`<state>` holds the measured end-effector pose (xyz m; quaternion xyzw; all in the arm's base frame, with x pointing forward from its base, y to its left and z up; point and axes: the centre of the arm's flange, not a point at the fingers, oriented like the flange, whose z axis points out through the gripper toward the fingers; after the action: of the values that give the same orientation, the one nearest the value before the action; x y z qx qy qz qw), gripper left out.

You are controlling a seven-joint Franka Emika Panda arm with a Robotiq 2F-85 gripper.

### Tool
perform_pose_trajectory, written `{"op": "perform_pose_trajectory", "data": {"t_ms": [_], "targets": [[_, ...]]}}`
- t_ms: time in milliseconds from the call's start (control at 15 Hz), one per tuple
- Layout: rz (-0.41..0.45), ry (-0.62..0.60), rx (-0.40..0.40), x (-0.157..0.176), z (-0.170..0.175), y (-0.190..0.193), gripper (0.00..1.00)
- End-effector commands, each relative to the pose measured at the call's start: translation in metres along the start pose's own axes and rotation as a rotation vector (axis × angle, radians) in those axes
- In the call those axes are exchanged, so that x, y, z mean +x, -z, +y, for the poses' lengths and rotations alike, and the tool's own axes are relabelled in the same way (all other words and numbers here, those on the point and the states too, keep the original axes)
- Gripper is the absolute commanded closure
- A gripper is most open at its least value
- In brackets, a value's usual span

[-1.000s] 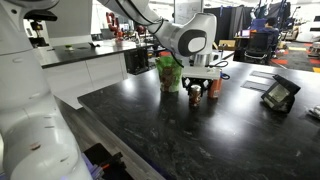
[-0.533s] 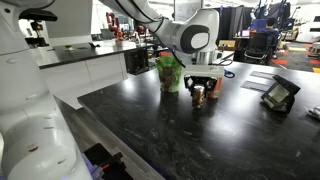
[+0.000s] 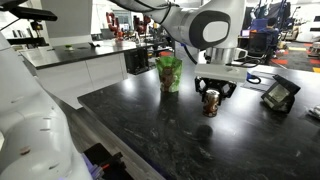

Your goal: Move the maroon can to the right.

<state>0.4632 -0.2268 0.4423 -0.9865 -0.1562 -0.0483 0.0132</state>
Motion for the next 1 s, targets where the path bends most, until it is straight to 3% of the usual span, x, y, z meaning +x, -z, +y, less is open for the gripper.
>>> {"op": "perform_pose_trajectory", "data": {"t_ms": [0, 400, 933], "targets": [[-0.022, -0.013, -0.003, -0.043, 0.032, 0.002, 0.62], [-0.050, -0.012, -0.039, -0.084, 0.078, -0.012, 0.62], [-0.035, 0.014, -0.109, -0.098, 0.101, -0.025, 0.62]]}}
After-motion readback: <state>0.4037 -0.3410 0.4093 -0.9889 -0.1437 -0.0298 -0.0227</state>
